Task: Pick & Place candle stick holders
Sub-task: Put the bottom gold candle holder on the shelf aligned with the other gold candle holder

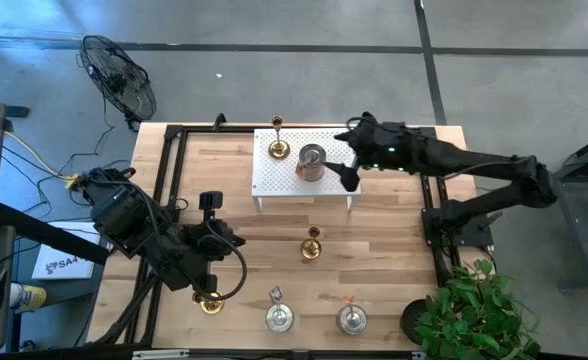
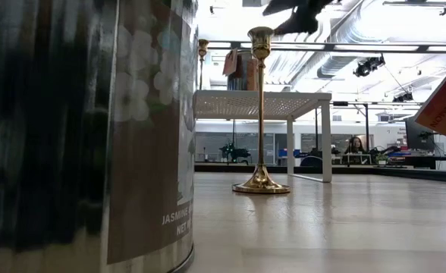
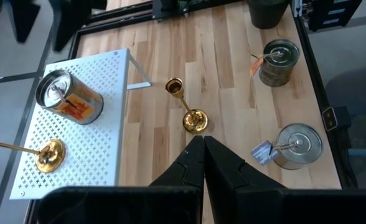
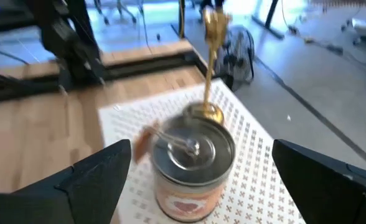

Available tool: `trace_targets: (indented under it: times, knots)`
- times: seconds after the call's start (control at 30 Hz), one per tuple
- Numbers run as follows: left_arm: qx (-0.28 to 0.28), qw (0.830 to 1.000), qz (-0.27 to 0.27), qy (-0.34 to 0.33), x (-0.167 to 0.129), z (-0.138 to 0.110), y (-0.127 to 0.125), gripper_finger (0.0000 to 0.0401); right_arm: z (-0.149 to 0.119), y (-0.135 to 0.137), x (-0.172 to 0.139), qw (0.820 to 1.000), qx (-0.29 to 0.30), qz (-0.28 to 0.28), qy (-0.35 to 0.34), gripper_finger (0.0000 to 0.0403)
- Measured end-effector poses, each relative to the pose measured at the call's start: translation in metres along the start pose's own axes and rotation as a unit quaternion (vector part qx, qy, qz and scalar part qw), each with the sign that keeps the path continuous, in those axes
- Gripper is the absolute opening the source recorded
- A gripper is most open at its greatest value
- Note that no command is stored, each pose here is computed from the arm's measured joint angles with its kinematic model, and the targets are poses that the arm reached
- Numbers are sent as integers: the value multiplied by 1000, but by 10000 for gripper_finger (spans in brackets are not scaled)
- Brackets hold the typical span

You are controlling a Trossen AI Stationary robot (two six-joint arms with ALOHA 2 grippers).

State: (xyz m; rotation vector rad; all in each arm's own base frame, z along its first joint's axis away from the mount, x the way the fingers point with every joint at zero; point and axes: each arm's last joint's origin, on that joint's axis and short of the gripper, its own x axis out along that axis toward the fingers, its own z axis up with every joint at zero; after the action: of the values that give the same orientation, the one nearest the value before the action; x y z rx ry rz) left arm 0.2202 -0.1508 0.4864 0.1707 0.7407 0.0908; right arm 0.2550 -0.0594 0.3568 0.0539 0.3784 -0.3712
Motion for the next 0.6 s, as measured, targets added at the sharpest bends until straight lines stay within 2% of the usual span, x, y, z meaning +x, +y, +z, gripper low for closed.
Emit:
trace_targets:
  times: [0.2,0.37,0.6]
  knots:
    - [-19,1000,10,-4,0,0,1,1,10,8,-41,998,-2,42,-46,385]
    - [-39,999,14,-1,3,-1,-1,1,12,18,-69,992,-8,110,-66,385]
    - [-34,998,54,14,19,-7,-8,1,11,33,-98,974,-1,216,-74,385]
